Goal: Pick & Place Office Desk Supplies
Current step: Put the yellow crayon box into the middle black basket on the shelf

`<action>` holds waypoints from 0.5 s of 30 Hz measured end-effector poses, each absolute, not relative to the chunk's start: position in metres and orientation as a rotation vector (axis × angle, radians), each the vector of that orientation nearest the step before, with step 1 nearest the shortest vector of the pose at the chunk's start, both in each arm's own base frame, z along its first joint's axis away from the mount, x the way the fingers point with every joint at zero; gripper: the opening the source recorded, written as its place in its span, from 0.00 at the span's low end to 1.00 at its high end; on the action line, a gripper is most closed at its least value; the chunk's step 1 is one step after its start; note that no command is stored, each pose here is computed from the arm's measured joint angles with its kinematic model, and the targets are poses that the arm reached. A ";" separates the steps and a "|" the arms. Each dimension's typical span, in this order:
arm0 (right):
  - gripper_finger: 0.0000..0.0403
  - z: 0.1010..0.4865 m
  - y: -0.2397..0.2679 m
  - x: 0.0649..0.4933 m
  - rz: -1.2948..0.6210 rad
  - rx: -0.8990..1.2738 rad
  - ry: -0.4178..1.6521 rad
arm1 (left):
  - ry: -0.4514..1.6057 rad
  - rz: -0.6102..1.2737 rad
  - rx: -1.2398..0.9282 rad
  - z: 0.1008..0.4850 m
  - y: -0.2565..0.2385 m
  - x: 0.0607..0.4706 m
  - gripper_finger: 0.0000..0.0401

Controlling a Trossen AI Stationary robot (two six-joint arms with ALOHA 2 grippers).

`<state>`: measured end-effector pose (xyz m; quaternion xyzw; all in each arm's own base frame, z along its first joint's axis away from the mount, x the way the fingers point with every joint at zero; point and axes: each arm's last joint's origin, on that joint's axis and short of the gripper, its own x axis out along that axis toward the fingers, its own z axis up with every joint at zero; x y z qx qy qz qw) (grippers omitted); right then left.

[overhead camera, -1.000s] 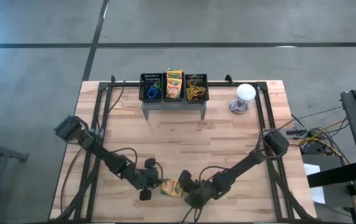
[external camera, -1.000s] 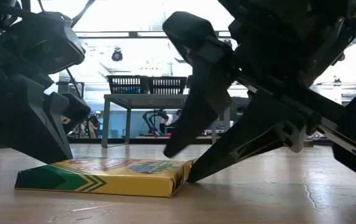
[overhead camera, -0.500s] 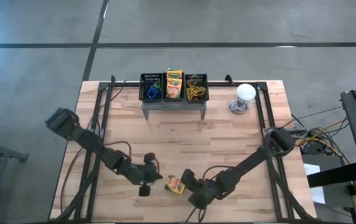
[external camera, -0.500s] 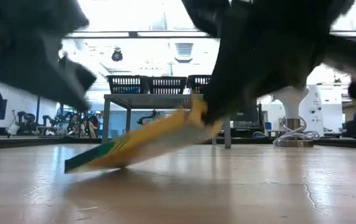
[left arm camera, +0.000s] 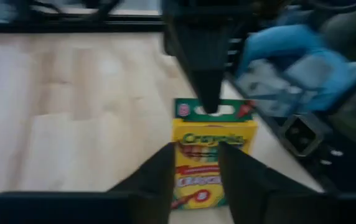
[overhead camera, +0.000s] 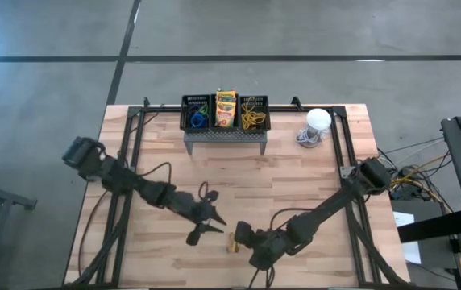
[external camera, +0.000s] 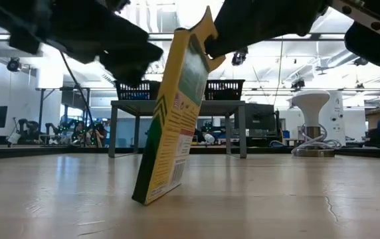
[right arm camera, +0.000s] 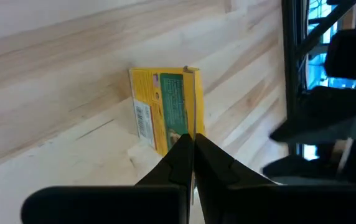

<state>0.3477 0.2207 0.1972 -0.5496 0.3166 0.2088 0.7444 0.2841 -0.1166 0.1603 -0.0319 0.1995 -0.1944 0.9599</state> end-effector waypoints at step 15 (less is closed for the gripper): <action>0.02 0.198 0.223 0.351 0.449 -1.203 0.652 | 0.395 -0.692 0.082 0.107 -0.111 0.325 0.72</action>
